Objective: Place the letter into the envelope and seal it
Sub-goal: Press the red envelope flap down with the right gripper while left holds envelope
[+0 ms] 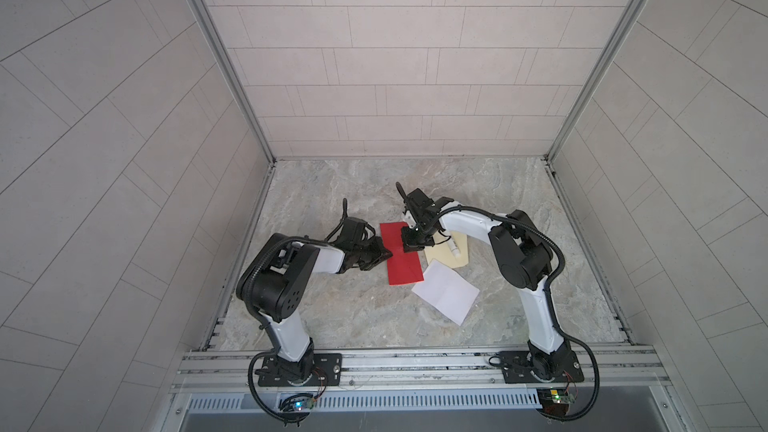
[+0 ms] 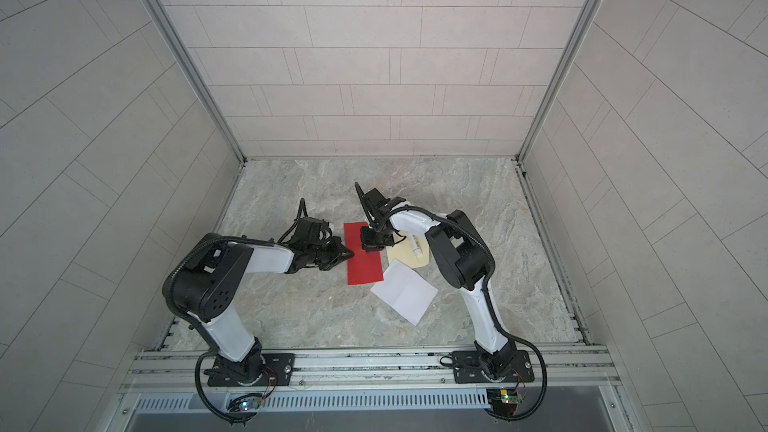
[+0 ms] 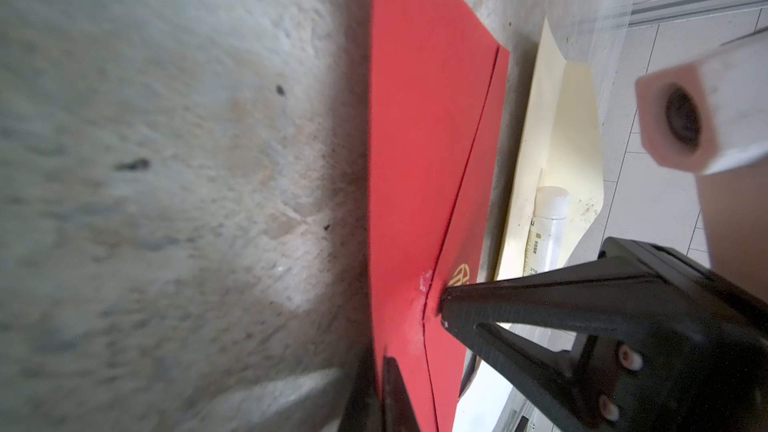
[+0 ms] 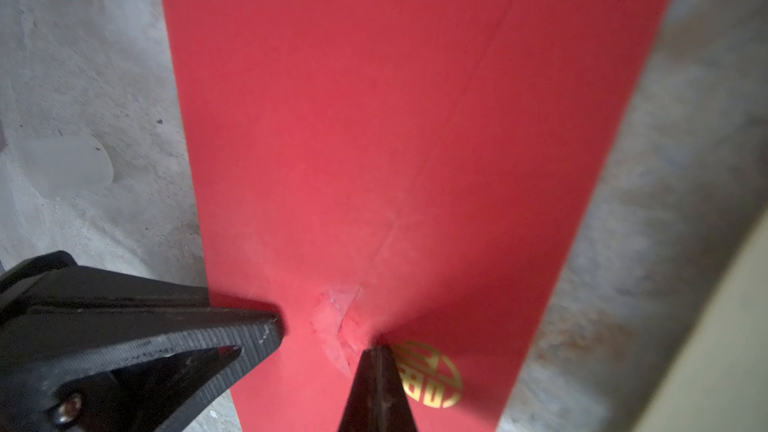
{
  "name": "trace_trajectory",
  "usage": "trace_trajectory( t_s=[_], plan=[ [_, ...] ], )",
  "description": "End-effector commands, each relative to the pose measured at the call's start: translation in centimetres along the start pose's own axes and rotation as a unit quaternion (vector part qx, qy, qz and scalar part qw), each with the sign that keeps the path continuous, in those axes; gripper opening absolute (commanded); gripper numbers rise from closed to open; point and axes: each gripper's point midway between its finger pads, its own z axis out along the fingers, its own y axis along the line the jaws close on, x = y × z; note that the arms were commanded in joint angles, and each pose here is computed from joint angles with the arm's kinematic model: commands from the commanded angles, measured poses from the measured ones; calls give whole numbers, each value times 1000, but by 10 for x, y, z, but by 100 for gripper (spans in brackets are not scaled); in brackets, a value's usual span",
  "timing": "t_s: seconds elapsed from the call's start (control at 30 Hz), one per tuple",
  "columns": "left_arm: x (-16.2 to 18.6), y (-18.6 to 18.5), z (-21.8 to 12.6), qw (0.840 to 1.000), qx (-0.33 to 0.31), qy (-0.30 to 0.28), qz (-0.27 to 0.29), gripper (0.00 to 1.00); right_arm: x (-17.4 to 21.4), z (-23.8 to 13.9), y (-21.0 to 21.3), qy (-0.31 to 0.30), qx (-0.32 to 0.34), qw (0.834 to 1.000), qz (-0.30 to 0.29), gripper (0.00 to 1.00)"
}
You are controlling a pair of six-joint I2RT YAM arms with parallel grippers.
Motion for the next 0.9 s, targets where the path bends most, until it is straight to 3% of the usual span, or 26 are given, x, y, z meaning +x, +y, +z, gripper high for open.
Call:
trace_trajectory(
  t_s=[0.0, 0.33, 0.63, 0.87],
  plan=[
    [13, 40, 6, 997, -73, 15, -24, 0, 32, 39, -20, 65, 27, 997, 20, 2],
    [12, 36, 3, 997, -70, 14, -20, 0, 37, 47, -31, 78, 54, 995, 25, 2],
    [15, 34, 1, 997, -67, 20, -17, 0, 19, 42, -52, 36, 130, 991, 28, 2],
    [12, 25, -2, 998, -59, 17, -13, 0, 21, 56, -65, 60, 204, 977, 2, 2]
  ],
)
